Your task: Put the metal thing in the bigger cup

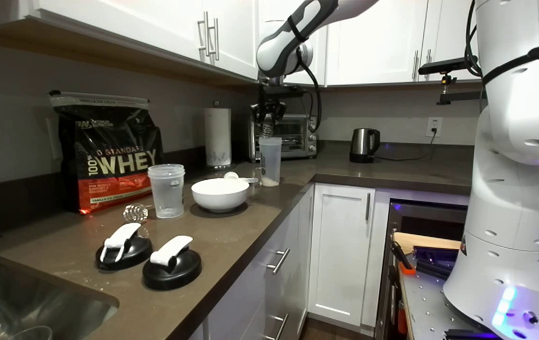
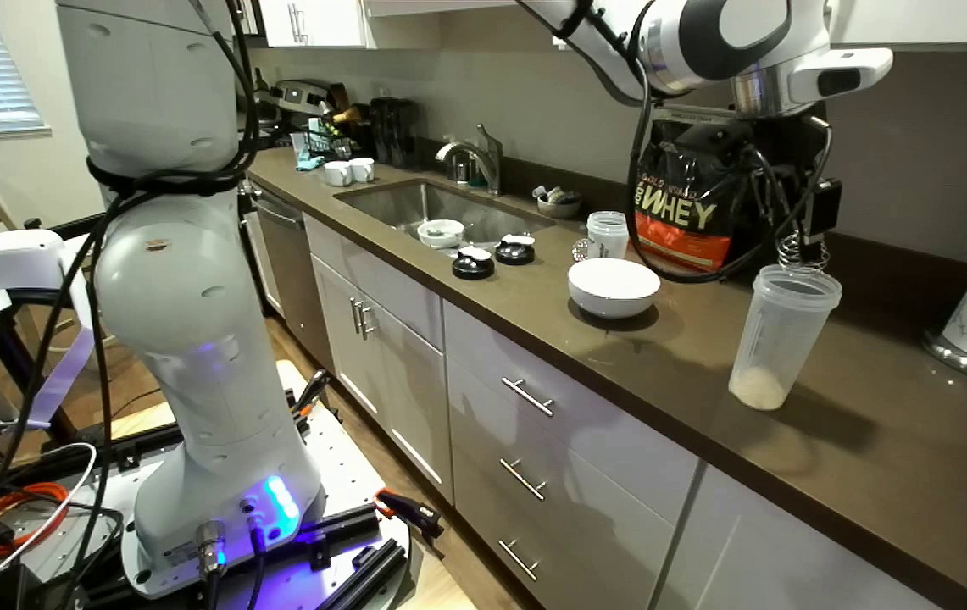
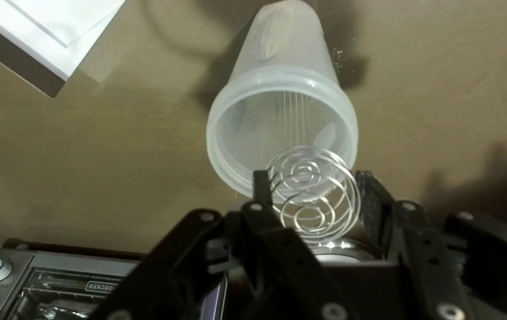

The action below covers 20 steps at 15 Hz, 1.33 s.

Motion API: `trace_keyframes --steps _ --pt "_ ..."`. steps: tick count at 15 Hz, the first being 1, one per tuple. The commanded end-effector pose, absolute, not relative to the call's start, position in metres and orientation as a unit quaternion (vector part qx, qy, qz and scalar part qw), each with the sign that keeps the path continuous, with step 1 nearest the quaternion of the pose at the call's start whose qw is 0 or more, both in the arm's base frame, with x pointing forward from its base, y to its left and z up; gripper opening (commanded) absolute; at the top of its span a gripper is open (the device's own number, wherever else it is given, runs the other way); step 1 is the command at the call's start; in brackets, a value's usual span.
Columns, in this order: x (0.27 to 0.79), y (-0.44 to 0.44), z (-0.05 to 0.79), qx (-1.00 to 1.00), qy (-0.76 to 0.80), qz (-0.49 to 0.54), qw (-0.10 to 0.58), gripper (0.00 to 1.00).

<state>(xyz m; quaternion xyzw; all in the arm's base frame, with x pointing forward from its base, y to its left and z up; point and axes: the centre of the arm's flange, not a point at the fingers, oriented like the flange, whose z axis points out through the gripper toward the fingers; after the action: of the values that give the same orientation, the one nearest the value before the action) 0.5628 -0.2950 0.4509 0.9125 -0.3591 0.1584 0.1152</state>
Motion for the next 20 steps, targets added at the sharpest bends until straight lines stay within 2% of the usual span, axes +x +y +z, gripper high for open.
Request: trace_keyframes --steps 1,2,5,7,20 --pt "0.55 -0.292 0.453 0.908 -0.369 0.152 0.125 0.76" --pt "0.55 -0.293 0.453 0.908 -0.37 0.152 0.125 0.79" --pt "0.55 -0.292 0.459 0.907 -0.37 0.155 0.128 0.97" --pt "0.549 -0.292 0.462 0.906 -0.37 0.157 0.13 1.0" --pt "0.538 -0.275 0.487 0.923 -0.354 0.121 0.09 1.0"
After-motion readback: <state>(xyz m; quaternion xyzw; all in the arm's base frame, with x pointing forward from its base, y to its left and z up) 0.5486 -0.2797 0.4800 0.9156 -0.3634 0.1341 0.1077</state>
